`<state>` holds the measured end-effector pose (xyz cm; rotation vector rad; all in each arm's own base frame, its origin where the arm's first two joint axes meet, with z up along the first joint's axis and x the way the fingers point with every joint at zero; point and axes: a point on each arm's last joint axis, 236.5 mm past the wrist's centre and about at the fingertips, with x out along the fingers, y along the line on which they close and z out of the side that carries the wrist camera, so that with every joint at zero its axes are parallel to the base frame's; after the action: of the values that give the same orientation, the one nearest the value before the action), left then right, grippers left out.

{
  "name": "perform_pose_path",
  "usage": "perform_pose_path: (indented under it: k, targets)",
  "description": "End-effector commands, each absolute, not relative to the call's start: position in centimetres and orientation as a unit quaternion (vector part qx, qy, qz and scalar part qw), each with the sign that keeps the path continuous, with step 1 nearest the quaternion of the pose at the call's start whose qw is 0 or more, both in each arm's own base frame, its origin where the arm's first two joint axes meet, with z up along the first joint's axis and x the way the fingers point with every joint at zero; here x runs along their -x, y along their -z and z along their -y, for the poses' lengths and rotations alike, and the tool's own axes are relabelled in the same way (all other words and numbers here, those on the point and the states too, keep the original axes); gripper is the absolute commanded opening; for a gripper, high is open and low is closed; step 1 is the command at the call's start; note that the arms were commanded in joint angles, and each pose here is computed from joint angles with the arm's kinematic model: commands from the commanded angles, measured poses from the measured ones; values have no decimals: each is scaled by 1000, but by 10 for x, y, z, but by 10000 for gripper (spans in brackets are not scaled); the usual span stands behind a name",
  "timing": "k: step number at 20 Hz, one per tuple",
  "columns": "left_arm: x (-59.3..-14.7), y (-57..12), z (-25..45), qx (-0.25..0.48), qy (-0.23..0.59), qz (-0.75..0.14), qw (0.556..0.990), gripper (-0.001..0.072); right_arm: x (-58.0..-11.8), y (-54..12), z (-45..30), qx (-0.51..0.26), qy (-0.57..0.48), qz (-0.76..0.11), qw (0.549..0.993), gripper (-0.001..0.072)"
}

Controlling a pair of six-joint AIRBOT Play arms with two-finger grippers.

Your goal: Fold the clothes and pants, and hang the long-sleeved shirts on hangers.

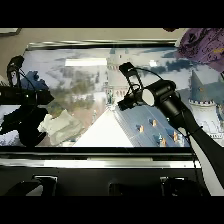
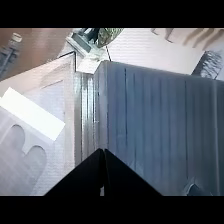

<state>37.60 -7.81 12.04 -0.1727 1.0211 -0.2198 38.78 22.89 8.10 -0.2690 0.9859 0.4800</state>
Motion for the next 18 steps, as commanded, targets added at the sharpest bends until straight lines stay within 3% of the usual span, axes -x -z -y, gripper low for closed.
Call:
perform_pose_path:
  k: [1,5,10,13,18]
  targets:
    - [-363,-106,76,95,90,-527,840,720,-386,-82,-232,117,-229,-469,845,26]
    - [-310,-44,71,112,54,-637,760,720,-381,-82,-239,99,-239,-475,841,26]
    - [-272,11,69,130,29,-663,737,720,-378,-80,-239,100,-240,-482,837,26]
    - [-272,30,68,134,22,-658,741,720,-372,-77,-240,94,-243,-494,829,26]
    - [-312,35,65,157,9,-588,793,720,-366,-78,-248,75,-256,-500,824,26]
